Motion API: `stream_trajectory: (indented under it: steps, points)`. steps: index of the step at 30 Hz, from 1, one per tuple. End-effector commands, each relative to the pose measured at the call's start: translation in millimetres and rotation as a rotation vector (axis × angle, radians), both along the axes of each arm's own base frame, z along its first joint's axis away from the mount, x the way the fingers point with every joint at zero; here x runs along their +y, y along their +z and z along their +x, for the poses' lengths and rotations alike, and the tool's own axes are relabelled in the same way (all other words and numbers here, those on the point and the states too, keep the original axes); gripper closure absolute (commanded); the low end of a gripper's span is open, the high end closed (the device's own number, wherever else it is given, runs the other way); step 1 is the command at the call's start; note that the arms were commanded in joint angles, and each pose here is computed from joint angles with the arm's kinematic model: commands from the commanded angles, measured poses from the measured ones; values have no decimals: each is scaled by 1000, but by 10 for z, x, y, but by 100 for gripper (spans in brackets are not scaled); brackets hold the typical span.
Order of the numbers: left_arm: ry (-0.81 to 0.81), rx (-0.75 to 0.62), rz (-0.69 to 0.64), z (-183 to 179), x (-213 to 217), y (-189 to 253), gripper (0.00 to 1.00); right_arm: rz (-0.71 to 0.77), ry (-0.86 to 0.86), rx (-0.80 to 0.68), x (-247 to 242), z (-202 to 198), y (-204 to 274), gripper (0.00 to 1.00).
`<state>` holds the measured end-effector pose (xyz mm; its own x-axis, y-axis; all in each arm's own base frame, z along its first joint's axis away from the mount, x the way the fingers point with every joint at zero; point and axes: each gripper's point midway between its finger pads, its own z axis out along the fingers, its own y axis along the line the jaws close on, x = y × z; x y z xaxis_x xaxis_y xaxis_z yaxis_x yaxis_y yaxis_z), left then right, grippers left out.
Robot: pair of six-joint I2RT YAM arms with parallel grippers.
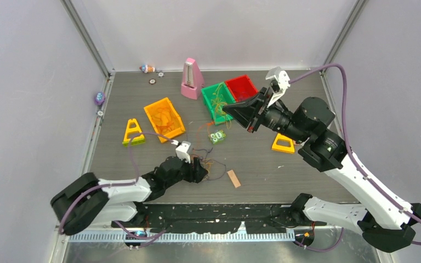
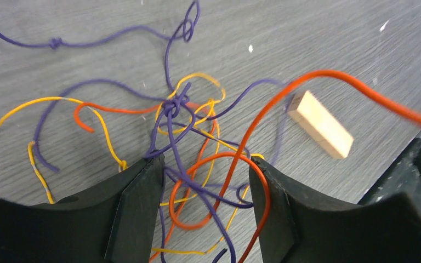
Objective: Untangle the cables
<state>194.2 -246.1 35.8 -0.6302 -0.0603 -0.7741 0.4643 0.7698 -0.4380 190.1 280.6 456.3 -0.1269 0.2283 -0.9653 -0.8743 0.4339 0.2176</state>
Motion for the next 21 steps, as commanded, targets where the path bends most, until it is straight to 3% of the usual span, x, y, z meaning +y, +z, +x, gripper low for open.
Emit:
stream_trajectory:
  steps: [1,11,16,21]
  points:
    - [49,-98,-54,99,51,438,39,-51,-101,-8,-118,160,-107,95]
    - [89,-279,90,150,458,1229,20,-123,-112,85,-76,231,-698,95]
    - [76,-331,70,122,488,1555,9,-162,-112,122,-43,263,-942,95]
    - [-87,-457,2,50,221,1915,7,-196,11,150,138,152,-1129,95]
